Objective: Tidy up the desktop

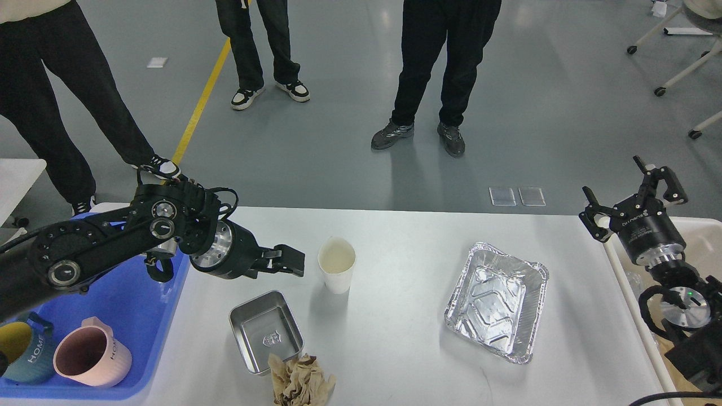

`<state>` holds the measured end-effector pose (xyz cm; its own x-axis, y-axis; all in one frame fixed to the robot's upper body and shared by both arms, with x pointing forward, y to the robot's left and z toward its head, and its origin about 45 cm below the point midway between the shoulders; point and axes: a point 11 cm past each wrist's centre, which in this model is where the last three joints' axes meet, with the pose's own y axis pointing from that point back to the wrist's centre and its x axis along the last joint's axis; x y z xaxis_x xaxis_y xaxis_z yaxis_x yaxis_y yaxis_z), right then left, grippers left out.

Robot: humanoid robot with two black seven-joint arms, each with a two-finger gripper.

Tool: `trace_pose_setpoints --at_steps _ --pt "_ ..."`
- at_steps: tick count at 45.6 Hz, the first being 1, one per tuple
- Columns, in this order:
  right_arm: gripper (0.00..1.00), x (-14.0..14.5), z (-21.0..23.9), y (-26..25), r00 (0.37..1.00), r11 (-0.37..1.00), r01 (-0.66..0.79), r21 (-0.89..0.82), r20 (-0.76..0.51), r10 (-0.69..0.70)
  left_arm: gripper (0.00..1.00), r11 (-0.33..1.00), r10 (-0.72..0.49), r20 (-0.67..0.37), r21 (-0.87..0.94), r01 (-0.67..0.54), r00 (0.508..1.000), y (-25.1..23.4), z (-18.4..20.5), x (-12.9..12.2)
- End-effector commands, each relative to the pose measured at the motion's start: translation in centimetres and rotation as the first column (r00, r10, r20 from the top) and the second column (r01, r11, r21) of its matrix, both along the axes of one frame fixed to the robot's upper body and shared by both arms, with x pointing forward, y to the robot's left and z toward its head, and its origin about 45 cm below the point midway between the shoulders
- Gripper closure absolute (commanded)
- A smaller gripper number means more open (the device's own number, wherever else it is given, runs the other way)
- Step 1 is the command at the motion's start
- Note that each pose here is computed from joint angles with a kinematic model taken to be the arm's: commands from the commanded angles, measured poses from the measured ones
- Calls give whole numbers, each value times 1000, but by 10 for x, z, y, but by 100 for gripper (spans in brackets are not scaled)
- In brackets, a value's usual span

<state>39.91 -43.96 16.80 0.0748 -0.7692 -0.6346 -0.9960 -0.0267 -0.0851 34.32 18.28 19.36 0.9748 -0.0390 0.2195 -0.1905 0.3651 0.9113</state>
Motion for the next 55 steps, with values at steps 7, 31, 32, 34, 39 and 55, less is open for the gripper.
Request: trace_pose_setpoints --at_steps 7,31,32,34,39,55 --pt "0 0 0 0 1000 1000 1 0 0 -1 5 994 -26 -108 104 38 994 60 -5 -31" --pt "0 -1 -1 4 1000 1000 -12 6 3 12 6 986 59 -117 165 -39 991 80 -47 -59" --pt "0 -1 -1 4 1000 1000 -12 5 4 12 7 986 65 -110 163 -46 992 78 -50 -59" --pt "0 -2 -1 3 1000 1000 -11 3 3 11 7 985 81 -97 157 -65 992 74 -55 -60" --pt "0 -2 -1 3 1000 1000 -12 4 3 12 8 987 96 -99 140 -82 990 64 -66 -66" --pt "0 -6 -3 -1 1000 1000 -7 -2 -5 7 12 984 123 -88 142 -110 989 55 -90 -81"
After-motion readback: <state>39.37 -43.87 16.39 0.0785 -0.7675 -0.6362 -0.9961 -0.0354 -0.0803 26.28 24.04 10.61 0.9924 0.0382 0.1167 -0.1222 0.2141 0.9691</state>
